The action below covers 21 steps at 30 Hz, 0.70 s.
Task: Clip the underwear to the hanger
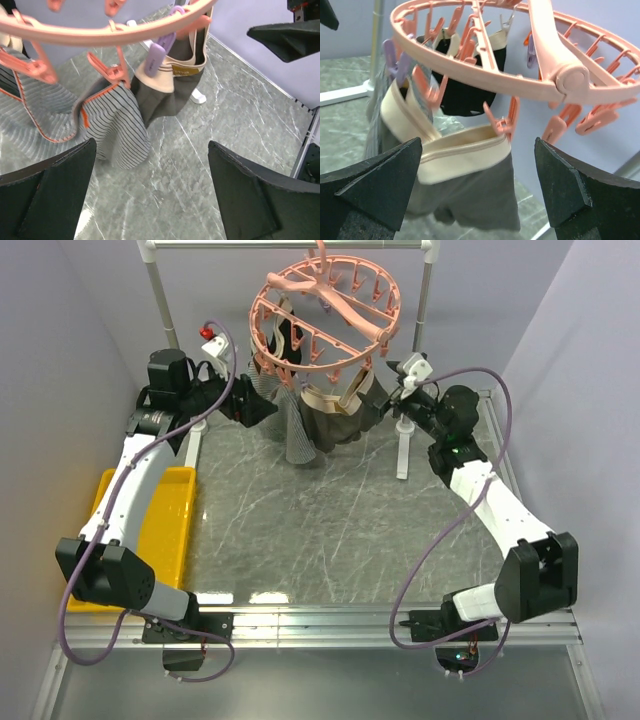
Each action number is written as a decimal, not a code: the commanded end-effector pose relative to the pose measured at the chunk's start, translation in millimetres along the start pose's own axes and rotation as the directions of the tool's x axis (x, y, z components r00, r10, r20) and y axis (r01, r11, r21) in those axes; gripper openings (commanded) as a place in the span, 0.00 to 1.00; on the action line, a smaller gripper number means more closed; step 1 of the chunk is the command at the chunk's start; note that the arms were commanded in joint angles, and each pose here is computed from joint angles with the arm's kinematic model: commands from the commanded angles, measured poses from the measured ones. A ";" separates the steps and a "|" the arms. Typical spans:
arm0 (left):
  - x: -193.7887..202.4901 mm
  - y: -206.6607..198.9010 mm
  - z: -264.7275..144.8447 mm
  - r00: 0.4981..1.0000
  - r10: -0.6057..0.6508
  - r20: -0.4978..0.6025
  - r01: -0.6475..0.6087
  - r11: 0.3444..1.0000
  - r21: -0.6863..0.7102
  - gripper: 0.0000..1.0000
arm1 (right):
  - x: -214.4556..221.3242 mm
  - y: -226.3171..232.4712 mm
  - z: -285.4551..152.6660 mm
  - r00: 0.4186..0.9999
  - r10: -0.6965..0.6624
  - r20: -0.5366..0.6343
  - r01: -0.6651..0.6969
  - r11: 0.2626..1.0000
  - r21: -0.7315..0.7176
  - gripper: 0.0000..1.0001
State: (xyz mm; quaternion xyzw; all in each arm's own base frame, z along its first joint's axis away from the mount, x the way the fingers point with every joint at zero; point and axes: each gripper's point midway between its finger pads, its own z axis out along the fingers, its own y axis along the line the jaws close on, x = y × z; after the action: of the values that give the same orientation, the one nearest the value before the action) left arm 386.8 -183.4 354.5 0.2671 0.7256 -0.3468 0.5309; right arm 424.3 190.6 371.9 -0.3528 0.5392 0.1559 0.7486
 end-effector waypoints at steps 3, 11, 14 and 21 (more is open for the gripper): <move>-11.0 -13.5 -22.7 0.999 -0.010 0.041 0.010 1.000 0.005 0.99 | -2.6 8.3 -25.8 0.999 0.025 -0.037 -0.026 0.999 -0.023 1.00; 11.3 11.0 -45.2 0.991 -0.128 -0.047 0.119 0.981 -0.156 0.99 | -16.4 -0.2 -64.7 0.985 0.117 -0.127 -0.108 0.992 0.070 1.00; 28.9 25.2 -48.1 0.975 -0.201 -0.098 0.173 0.956 -0.238 0.99 | -7.2 -8.4 -80.6 0.955 0.207 -0.210 -0.177 0.972 0.156 1.00; 74.9 36.0 -54.9 0.951 -0.268 -0.153 0.210 0.926 -0.315 0.99 | 45.0 3.5 -125.0 0.824 0.426 -0.374 -0.322 0.895 0.309 1.00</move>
State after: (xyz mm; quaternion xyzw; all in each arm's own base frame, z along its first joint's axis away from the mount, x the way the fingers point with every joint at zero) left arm 368.3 -126.0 302.0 0.1457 0.8297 -0.2889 0.4548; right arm 366.3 113.6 333.8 -0.2286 0.7155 0.1511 0.6426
